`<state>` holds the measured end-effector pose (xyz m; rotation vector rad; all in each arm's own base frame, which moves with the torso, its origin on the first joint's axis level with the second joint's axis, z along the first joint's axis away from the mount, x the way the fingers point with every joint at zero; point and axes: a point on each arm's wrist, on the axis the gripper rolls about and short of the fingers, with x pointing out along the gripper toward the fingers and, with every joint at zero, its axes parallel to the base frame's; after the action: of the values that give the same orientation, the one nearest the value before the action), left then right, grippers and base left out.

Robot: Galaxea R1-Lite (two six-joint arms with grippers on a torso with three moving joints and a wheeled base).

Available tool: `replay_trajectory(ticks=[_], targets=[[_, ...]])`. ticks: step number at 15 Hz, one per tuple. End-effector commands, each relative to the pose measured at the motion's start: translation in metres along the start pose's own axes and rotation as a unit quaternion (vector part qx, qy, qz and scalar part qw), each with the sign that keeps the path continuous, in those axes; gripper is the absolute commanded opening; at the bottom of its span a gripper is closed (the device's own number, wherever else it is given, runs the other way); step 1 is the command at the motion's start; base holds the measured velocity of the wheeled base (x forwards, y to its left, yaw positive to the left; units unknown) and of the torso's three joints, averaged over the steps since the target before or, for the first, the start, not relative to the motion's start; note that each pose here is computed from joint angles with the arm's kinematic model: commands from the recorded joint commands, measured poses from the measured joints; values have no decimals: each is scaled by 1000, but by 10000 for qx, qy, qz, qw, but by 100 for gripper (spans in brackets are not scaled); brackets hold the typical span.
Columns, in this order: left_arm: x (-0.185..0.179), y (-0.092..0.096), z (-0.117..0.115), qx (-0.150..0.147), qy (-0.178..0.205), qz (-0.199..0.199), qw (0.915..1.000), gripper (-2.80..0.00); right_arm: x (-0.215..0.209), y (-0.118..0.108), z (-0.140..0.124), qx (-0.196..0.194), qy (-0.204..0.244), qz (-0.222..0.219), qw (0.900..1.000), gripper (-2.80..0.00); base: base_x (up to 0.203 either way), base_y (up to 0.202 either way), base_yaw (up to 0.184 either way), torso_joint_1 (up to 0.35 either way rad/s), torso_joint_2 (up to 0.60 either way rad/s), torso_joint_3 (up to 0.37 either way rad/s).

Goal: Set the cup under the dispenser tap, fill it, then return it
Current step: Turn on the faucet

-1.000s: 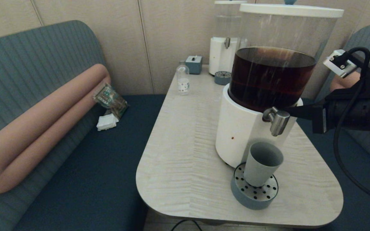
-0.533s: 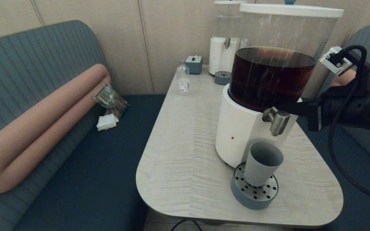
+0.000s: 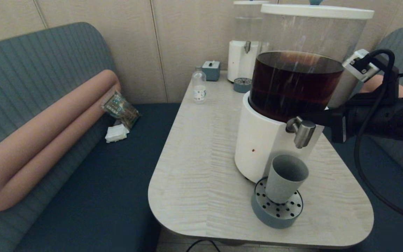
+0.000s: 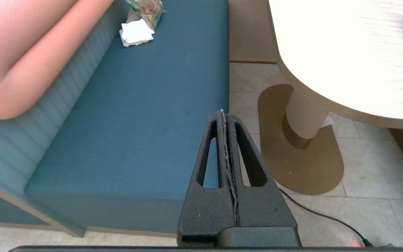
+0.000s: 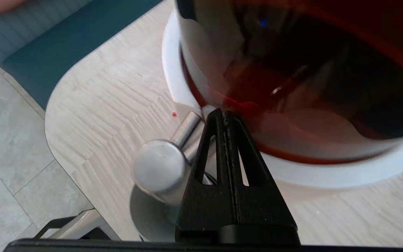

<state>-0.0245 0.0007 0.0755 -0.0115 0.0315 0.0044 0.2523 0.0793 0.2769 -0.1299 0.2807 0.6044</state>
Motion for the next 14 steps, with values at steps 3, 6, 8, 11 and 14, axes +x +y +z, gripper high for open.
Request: replay_trajectory(ticks=[3, 6, 8, 11, 14], targets=[[0, 0, 0, -2, 6, 2, 10000, -280, 7, 0, 0, -39, -79, 63, 9999, -280, 0, 0, 0, 0, 0, 0], [0, 0, 0, -2, 11, 2, 10000, -280, 10, 0, -1, -22, -55, 110, 9999, -280, 0, 0, 0, 0, 0, 0], [0, 0, 0, -2, 6, 2, 10000, -280, 11, 0, -2, -19, -40, 161, 9999, -280, 0, 0, 0, 0, 0, 0], [0, 0, 0, -2, 11, 2, 10000, -280, 10, 1, -2, -27, -61, 214, 9997, -280, 0, 0, 0, 0, 0, 0], [0, 0, 0, -2, 7, 2, 10000, -280, 10, 1, -2, -79, -74, 243, 9996, -280, 0, 0, 0, 0, 0, 0]])
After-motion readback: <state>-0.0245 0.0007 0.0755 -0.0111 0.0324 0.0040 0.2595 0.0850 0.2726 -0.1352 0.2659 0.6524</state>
